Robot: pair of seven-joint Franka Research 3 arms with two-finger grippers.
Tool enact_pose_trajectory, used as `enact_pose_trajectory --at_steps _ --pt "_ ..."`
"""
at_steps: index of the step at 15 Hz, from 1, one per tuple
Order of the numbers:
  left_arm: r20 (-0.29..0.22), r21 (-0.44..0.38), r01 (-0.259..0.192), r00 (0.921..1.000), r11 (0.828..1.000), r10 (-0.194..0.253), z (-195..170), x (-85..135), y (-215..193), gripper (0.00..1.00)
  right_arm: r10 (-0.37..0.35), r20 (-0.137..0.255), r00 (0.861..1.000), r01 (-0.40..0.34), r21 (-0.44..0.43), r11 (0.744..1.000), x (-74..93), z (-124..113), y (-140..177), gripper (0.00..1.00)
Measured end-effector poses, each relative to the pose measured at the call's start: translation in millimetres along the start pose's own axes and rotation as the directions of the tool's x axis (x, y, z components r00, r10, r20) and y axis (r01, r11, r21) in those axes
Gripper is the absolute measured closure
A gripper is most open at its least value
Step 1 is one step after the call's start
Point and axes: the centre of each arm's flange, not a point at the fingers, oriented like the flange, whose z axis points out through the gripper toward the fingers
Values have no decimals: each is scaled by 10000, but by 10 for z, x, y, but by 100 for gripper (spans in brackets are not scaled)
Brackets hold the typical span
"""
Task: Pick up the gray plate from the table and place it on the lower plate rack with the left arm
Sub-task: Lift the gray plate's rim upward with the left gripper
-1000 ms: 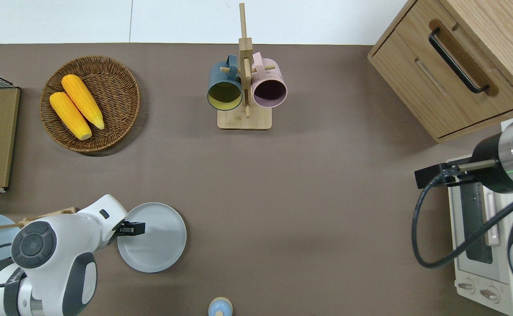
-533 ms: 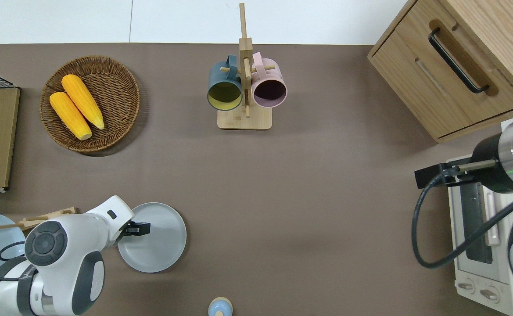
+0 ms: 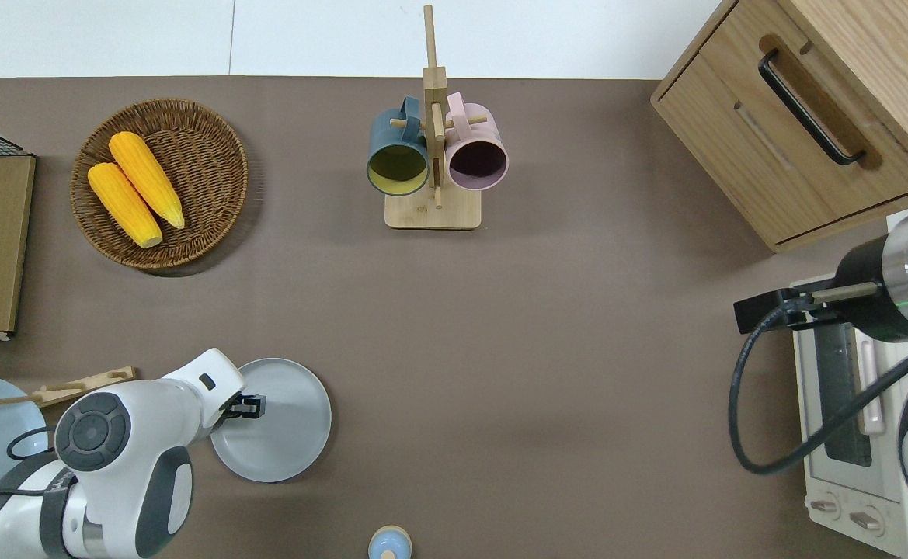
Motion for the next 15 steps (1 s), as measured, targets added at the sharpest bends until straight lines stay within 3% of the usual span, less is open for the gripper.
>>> enact_pose_trajectory --at_steps 5,15 --pt "-137 11 71 9999 10000 -70 -49 12 -38 83 0 0 10000 0 0 10000 0 0 0 1" --pt "-139 32 -74 9999 10000 74 -69 1 1 89 0 0 10000 0 0 10000 0 0 0 1"
